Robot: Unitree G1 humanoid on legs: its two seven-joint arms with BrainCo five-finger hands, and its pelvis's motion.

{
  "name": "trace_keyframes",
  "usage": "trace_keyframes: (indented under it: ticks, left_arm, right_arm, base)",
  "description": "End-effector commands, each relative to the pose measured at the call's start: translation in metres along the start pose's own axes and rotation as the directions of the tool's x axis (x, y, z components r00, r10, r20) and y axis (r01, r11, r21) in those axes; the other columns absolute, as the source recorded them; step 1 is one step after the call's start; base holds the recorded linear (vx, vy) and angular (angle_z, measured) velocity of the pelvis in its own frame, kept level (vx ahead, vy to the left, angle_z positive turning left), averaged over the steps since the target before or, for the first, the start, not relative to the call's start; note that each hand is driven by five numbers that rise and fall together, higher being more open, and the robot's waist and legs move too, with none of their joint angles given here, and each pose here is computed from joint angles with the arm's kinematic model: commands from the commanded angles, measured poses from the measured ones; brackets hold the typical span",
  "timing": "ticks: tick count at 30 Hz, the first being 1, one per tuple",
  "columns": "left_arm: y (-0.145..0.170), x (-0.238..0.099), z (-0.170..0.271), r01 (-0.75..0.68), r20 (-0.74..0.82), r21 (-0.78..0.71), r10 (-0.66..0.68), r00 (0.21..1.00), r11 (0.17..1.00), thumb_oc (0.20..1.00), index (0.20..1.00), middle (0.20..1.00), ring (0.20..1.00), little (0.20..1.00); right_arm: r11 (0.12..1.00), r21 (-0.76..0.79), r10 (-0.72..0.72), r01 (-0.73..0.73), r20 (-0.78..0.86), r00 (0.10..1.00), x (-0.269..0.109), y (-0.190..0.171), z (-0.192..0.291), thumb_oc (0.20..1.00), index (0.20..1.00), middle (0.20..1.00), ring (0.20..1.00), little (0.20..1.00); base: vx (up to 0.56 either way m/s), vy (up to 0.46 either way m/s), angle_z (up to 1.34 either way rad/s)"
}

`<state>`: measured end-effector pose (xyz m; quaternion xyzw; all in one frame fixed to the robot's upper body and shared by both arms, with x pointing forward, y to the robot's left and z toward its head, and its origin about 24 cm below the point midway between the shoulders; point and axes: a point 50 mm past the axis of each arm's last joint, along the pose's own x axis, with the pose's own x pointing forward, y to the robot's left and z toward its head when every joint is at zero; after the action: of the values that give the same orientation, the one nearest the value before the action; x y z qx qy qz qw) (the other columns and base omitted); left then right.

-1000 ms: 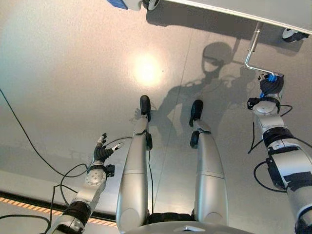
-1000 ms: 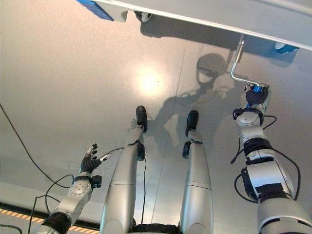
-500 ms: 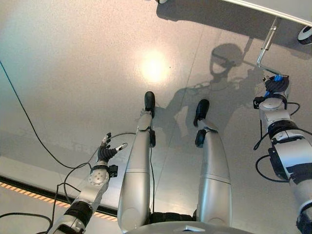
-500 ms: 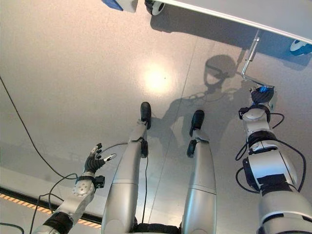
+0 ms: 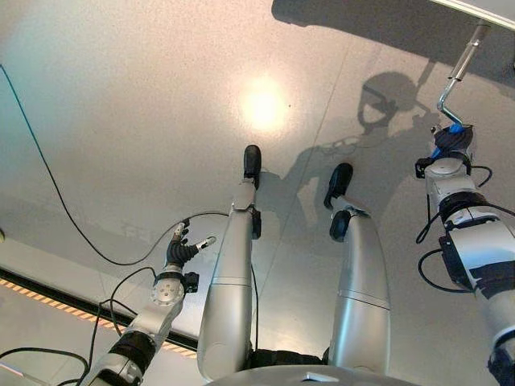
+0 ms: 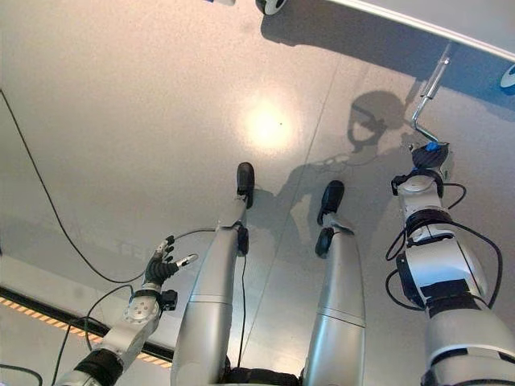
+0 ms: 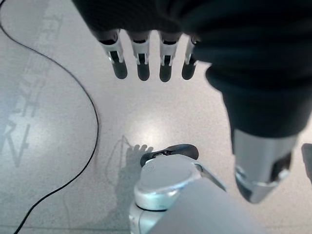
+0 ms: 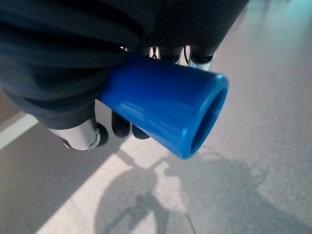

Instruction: Raise the hospital bed

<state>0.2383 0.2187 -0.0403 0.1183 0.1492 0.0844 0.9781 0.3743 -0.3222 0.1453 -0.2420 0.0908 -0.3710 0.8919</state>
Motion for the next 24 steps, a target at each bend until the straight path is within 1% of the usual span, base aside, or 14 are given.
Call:
trace_keyframes:
  ticks: [1, 7, 8, 9, 10, 13, 14, 15, 17, 19, 20, 23, 24]
  left_arm:
    - [-0.007, -0.002, 0.004, 0.018, 0.012, -0.035, -0.018, 1.0, 0.999, 1.0, 1.0, 1.0, 1.0, 1.0]
    - [-0.007, -0.004, 0.003, 0.03, 0.015, -0.023, -0.03, 0.999, 0.999, 1.0, 1.0, 1.0, 1.0, 1.0]
    - [-0.007, 0.001, 0.009, 0.025, 0.034, -0.028, -0.024, 0.999, 0.999, 1.0, 1.0, 1.0, 1.0, 1.0]
    - [-0.008, -0.002, 0.004, 0.029, 0.019, -0.02, -0.029, 0.999, 0.999, 1.0, 1.0, 1.0, 1.0, 1.0]
    - [-0.007, 0.001, 0.01, 0.022, 0.036, -0.026, -0.021, 0.999, 0.999, 1.0, 1.0, 1.0, 1.0, 1.0]
    - [-0.01, -0.001, 0.007, 0.03, 0.027, -0.026, -0.029, 0.999, 0.999, 1.0, 1.0, 1.0, 1.0, 1.0]
    - [-0.009, 0.003, 0.012, 0.023, 0.044, -0.031, -0.022, 0.999, 0.999, 1.0, 1.0, 1.0, 1.0, 1.0]
    - [-0.011, -0.001, 0.007, 0.028, 0.026, -0.027, -0.027, 0.999, 0.999, 1.0, 1.0, 1.0, 1.0, 1.0]
    - [-0.009, 0.001, 0.009, 0.019, 0.034, -0.024, -0.018, 0.999, 1.0, 1.0, 1.0, 1.0, 1.0, 1.0]
    - [-0.008, 0.001, 0.009, 0.015, 0.036, -0.026, -0.014, 0.999, 1.0, 1.0, 1.0, 1.0, 1.0, 1.0]
    - [-0.006, 0.002, 0.01, 0.001, 0.039, -0.027, 0.0, 0.999, 1.0, 1.0, 1.0, 1.0, 1.0, 1.0]
    - [-0.003, 0.002, 0.009, -0.013, 0.034, -0.029, 0.014, 0.999, 0.999, 1.0, 1.0, 1.0, 1.0, 1.0]
    - [-0.003, 0.002, 0.009, -0.013, 0.033, -0.029, 0.014, 0.999, 0.999, 1.0, 1.0, 1.0, 1.0, 1.0]
  right_arm:
    - [0.991, -0.102, 0.095, -0.082, 0.123, 0.988, -0.003, 0.011, 0.023, 0.2, 0.2, 0.2, 0.2, 0.2]
    - [0.984, -0.143, 0.132, -0.109, 0.163, 0.978, -0.005, 0.016, 0.035, 0.2, 0.2, 0.2, 0.2, 0.2]
    - [0.984, -0.144, 0.136, -0.109, 0.195, 0.971, -0.005, 0.016, 0.049, 0.2, 0.2, 0.2, 0.2, 0.2]
    - [0.979, -0.166, 0.152, -0.12, 0.198, 0.968, -0.007, 0.021, 0.048, 0.2, 0.2, 0.2, 0.2, 0.2]
    - [0.981, -0.156, 0.146, -0.113, 0.214, 0.966, -0.007, 0.019, 0.056, 0.2, 0.2, 0.2, 0.2, 0.2]
    - [0.975, -0.167, 0.188, -0.147, 0.263, 0.946, -0.015, 0.033, 0.064, 0.2, 0.2, 0.2, 0.2, 0.2]
    - [0.978, -0.157, 0.18, -0.141, 0.279, 0.943, -0.015, 0.031, 0.071, 0.2, 0.2, 0.2, 0.2, 0.2]
    - [0.974, -0.159, 0.201, -0.161, 0.281, 0.938, -0.019, 0.039, 0.068, 0.2, 0.2, 0.2, 0.2, 0.2]
    - [0.969, -0.135, 0.243, -0.207, 0.352, 0.904, -0.032, 0.055, 0.086, 0.2, 0.2, 0.2, 0.2, 0.2]
    - [0.966, -0.126, 0.258, -0.227, 0.367, 0.894, -0.037, 0.061, 0.089, 0.2, 0.2, 0.2, 0.2, 0.2]
    - [0.956, -0.111, 0.293, -0.272, 0.432, 0.853, -0.05, 0.073, 0.102, 0.2, 0.2, 0.2, 0.2, 0.2]
    - [0.938, -0.082, 0.328, -0.336, 0.516, 0.791, -0.07, 0.087, 0.118, 0.2, 0.2, 0.2, 0.2, 0.2]
    - [0.938, -0.082, 0.329, -0.336, 0.515, 0.791, -0.07, 0.088, 0.118, 0.2, 0.2, 0.2, 0.2, 0.2]
  base:
    - [0.04, 0.045, 0.11]
    - [0.05, 0.017, 0.11]
    - [0.03, 0.02, 0.18]
    - [-0.03, 0.03, 0.15]
    - [0.09, 0.008, 0.09]
    - [0.04, 0.017, 0.08]
    - [0.03, 0.021, 0.13]
    - [0.04, 0.033, 0.11]
    - [0.08, 0.029, 0.03]
    - [0.02, 0.015, 0.0]
    - [0.0, 0.0, 0.0]
    - [0.01, 0.011, 0.0]
    - [0.02, 0.034, -0.02]
